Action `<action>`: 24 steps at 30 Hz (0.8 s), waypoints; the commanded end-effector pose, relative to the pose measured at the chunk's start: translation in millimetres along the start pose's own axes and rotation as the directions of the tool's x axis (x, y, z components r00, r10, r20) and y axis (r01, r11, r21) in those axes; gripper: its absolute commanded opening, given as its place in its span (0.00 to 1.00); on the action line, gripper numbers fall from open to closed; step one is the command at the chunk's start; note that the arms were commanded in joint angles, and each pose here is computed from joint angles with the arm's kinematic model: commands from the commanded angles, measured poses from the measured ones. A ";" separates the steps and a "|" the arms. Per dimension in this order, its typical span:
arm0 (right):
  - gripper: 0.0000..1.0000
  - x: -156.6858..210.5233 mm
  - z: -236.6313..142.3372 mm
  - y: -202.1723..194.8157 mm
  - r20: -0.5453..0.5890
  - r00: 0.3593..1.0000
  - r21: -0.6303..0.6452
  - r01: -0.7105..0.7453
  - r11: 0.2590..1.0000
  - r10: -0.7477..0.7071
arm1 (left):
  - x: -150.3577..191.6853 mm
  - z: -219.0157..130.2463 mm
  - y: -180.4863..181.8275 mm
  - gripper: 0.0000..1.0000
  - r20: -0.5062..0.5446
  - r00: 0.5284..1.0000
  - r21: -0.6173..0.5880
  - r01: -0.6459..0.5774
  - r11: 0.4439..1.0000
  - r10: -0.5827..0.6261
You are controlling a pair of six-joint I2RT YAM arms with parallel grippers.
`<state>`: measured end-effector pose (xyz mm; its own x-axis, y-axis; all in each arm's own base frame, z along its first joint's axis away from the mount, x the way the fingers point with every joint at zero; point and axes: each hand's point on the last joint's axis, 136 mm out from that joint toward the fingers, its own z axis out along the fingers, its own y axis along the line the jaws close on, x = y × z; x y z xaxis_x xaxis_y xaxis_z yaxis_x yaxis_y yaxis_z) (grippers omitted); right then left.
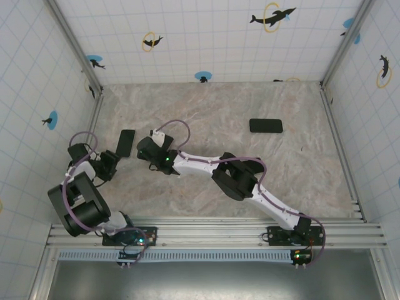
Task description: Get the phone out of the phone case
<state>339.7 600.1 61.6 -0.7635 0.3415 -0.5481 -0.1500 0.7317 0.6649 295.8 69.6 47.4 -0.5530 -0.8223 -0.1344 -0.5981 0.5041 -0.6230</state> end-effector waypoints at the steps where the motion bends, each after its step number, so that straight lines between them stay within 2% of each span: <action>1: 0.48 -26.6 -13.3 19.1 0.029 0.998 -0.009 0.056 0.998 -0.056 | -4.4 -7.1 -14.3 0.70 0.015 1.000 0.009 -0.015 1.000 0.015; 4: 0.53 -37.6 -21.2 23.2 0.034 0.997 -0.033 0.066 0.997 -0.065 | -5.5 -9.2 -23.8 0.70 0.024 0.999 0.019 -0.045 0.999 0.044; 9: 0.57 -53.9 -30.0 23.1 -0.010 0.997 -0.058 0.075 0.995 -0.076 | -8.4 -14.1 -38.4 0.70 0.056 0.993 0.055 -0.108 0.993 0.105; 16: 0.62 -85.0 -70.5 8.3 -0.055 0.991 -0.120 0.112 0.986 -0.119 | -0.7 -9.8 -70.7 0.70 0.054 0.949 0.068 -0.315 0.947 0.312; 21: 0.66 -98.3 -109.4 -18.5 -0.074 0.983 -0.142 0.154 0.978 -0.166 | 12.7 -0.9 -102.9 0.70 0.042 0.860 0.098 -0.510 0.855 0.508; 24: 0.68 -103.5 -130.9 -37.5 -0.087 0.980 -0.147 0.163 0.976 -0.177 | 24.7 7.1 -116.8 0.70 0.028 0.780 0.122 -0.623 0.772 0.625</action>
<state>352.9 469.1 143.8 -0.7899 0.1890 -0.5834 -0.2912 0.7216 0.6281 346.9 -2.5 107.3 -0.7674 -0.4726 -0.4332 -0.1796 0.8072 -0.5623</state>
